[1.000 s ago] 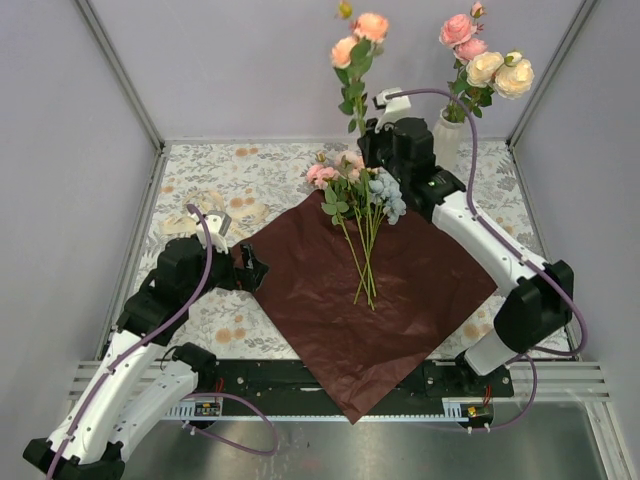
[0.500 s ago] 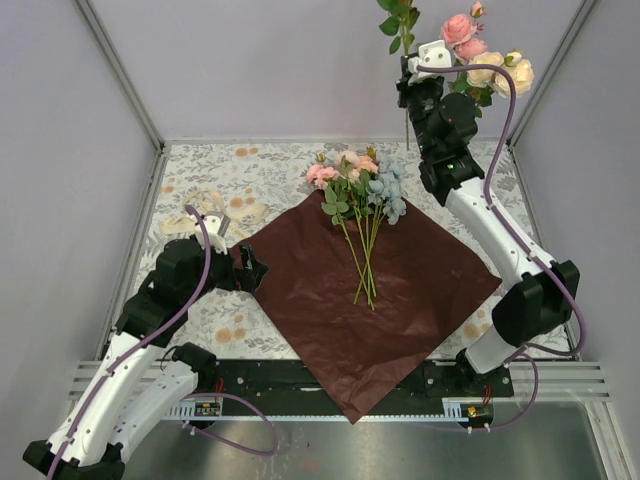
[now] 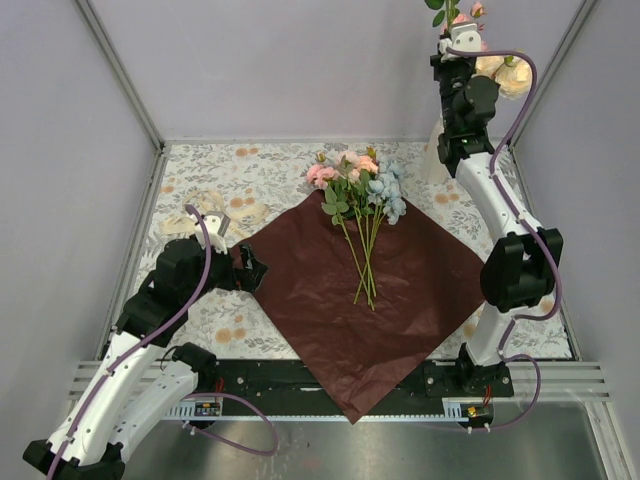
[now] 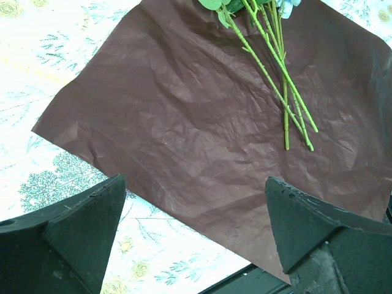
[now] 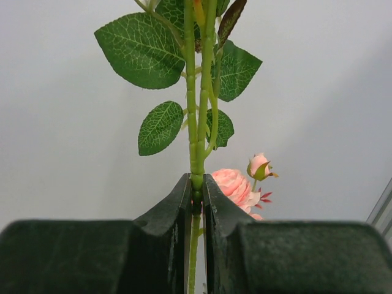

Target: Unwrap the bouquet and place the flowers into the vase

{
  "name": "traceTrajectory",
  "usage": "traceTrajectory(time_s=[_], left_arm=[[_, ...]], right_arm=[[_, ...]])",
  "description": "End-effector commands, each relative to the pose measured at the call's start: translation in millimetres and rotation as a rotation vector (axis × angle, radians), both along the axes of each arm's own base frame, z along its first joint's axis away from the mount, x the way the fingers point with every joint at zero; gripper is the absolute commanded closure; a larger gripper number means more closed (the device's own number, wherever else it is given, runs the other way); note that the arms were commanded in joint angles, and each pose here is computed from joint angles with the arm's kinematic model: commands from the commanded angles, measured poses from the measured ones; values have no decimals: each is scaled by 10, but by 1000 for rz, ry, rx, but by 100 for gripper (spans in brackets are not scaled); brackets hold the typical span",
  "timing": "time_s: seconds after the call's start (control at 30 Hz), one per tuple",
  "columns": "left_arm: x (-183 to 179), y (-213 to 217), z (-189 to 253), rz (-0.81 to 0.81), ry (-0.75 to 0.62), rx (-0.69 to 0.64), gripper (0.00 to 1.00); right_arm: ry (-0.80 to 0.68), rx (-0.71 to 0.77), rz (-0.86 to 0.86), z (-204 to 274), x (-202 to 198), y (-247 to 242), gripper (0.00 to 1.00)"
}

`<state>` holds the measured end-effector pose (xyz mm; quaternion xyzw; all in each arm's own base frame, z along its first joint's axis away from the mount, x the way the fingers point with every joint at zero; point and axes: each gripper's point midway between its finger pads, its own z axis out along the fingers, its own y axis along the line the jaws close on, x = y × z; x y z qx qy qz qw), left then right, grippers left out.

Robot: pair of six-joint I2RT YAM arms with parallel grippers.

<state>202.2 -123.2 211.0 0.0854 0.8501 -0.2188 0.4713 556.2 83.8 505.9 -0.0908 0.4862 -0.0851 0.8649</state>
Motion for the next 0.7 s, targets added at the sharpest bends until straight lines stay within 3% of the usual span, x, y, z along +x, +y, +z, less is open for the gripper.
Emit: traceTrajectory(time_s=[0.0, 0.33, 0.67], left_arm=[[66, 27, 52, 29, -30, 2, 1], [55, 3, 46, 17, -24, -3, 1], [60, 3, 29, 19, -18, -1, 1]], right_arm=[[-159, 30, 0, 496, -96, -168, 100], [-111, 62, -8, 119, 224, -342, 100], [63, 26, 20, -664, 460, -390, 100]])
